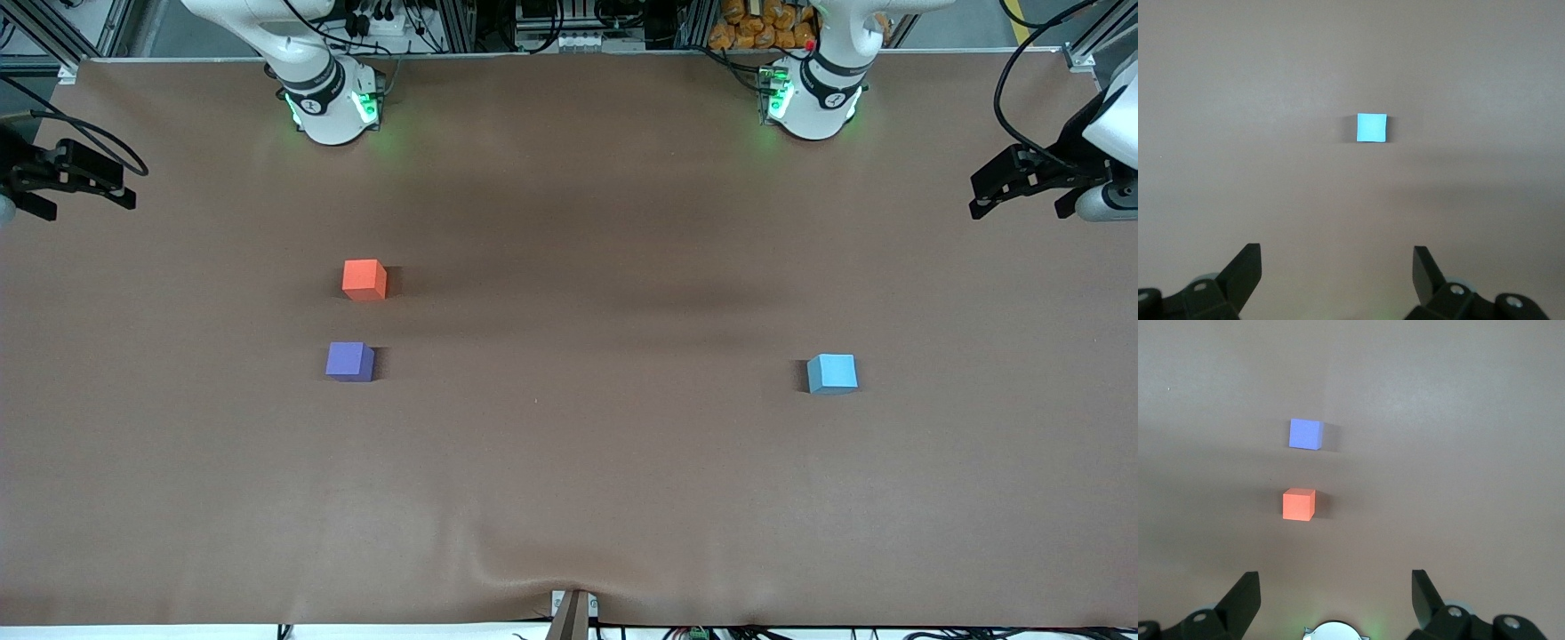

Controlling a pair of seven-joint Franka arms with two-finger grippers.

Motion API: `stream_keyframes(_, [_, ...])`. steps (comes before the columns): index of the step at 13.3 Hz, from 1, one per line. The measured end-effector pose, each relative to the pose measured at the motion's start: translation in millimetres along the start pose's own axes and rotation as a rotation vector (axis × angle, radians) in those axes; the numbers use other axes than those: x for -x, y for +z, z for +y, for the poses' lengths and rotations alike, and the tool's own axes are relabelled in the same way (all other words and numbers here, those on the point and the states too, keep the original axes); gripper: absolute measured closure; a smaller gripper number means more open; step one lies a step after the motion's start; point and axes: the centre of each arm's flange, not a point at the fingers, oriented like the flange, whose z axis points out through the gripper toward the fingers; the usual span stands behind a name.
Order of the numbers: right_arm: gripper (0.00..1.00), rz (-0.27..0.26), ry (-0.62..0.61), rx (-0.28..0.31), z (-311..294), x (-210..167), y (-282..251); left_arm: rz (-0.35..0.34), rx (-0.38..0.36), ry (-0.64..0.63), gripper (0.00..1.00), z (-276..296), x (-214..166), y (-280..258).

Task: Place blue block between orange and purple blocks

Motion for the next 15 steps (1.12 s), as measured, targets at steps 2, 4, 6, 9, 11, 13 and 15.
stream_keyframes(2, [0.00, 0.000, 0.000, 0.000, -0.1, 0.0, 0.0, -0.009, -0.005, -0.001, 0.00, -1.1, 0.9, 0.7])
stream_keyframes(4, [0.00, 0.000, 0.000, 0.000, -0.1, 0.0, 0.0, -0.009, -0.005, -0.002, 0.00, -1.6, 1.1, 0.1])
stream_keyframes(6, [0.00, 0.000, -0.001, -0.001, -0.3, -0.1, 0.0, -0.008, -0.009, -0.004, 0.00, -3.1, 1.1, -0.6])
stream_keyframes(9, [0.00, 0.000, -0.001, -0.001, -0.4, -0.1, 0.0, -0.007, -0.014, -0.002, 0.00, -3.8, 1.0, -1.1])
stream_keyframes(11, [0.00, 0.000, -0.001, -0.001, -0.4, -0.1, 0.0, -0.012, -0.014, -0.001, 0.00, -4.0, 1.6, -0.6])
stream_keyframes(13, [0.00, -0.001, 0.000, -0.001, -0.1, 0.1, 0.1, -0.024, -0.015, -0.001, 0.00, -4.1, 2.8, 0.5])
stream_keyframes(15, [0.00, -0.001, 0.000, -0.001, -0.1, 0.1, 0.1, -0.029, -0.015, -0.001, 0.00, -4.1, 3.1, 1.3])
